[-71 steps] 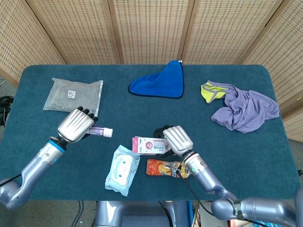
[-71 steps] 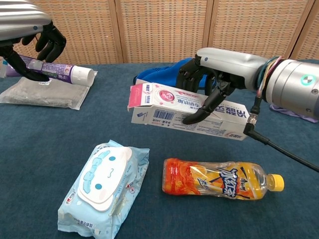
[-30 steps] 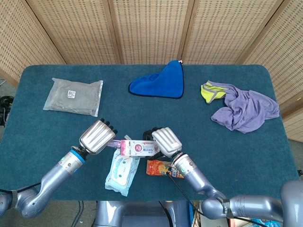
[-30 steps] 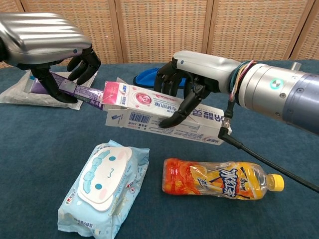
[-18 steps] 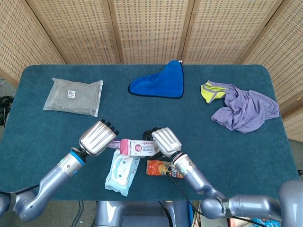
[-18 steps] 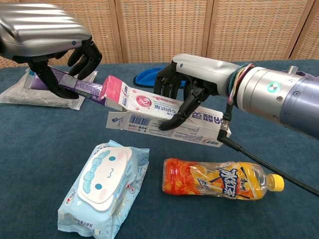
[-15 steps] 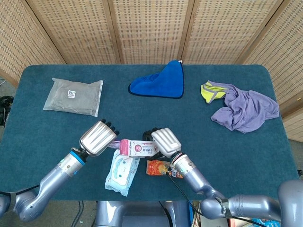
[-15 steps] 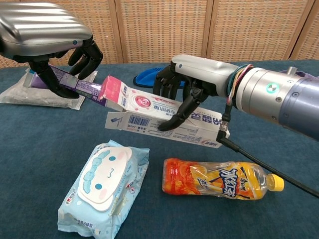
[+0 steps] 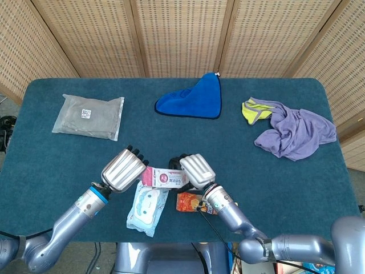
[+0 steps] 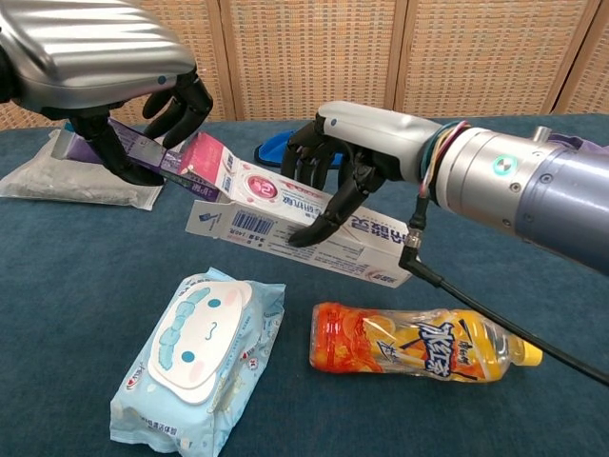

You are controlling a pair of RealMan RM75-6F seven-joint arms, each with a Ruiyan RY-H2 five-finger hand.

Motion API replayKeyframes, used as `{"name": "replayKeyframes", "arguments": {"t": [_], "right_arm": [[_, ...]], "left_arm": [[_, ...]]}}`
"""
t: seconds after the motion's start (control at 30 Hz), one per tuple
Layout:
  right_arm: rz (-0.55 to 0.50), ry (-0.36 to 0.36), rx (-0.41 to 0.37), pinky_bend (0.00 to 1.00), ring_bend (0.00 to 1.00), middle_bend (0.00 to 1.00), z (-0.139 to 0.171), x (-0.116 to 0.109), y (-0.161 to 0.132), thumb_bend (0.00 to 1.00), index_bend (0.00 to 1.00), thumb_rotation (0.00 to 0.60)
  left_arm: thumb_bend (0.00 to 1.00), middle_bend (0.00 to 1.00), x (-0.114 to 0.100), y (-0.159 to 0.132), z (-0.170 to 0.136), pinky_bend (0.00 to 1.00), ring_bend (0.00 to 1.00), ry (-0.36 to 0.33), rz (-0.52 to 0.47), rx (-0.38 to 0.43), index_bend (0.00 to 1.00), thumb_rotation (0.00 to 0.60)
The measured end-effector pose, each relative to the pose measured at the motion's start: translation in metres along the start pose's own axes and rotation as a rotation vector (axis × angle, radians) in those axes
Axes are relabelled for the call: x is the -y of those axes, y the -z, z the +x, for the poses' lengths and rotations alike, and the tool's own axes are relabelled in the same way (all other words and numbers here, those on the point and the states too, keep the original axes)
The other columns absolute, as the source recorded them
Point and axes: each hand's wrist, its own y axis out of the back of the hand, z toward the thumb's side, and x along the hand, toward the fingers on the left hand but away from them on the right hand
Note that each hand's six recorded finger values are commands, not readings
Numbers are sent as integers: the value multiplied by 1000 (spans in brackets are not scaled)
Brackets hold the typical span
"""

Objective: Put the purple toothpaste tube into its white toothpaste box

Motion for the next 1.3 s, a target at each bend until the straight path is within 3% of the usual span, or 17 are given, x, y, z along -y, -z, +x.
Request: {"name": "replayKeyframes", "arguments": {"t": [0.53,0.73,0.97,1.1,1.17,1.3], "right_arm": [[-3,6,-22,469,400,507,-5,4,-14,121,578,600],[-3,15,-28,469,400,507,-6,3,-17,121,578,600],[-14,32,-34,469,400,508,-9,-2,-23,122,578,600],[-12,51,-38,469,400,508,-10,-8,-27,122,578,600],[-10,56,-35,469,400,507,-10,-9,-27,121,578,600],[-4,60,-30,469,400,507,-9,-10,-25,122,578,600]], "left_arm": [[412,657,-3,-16,2,574,533,-58,56,16,873,600],[413,542,-5,-16,2,522,436,-89,66,7,850,600],[403,274,-7,-12,1,336,229,-125,87,-6,594,600],[287,73,-8,-11,1,186,61,-142,87,-11,367,600],[259,19,-9,-10,1,135,10,-152,89,-15,297,600],[242,0,-9,-8,0,102,0,-160,79,-22,235,600]]}}
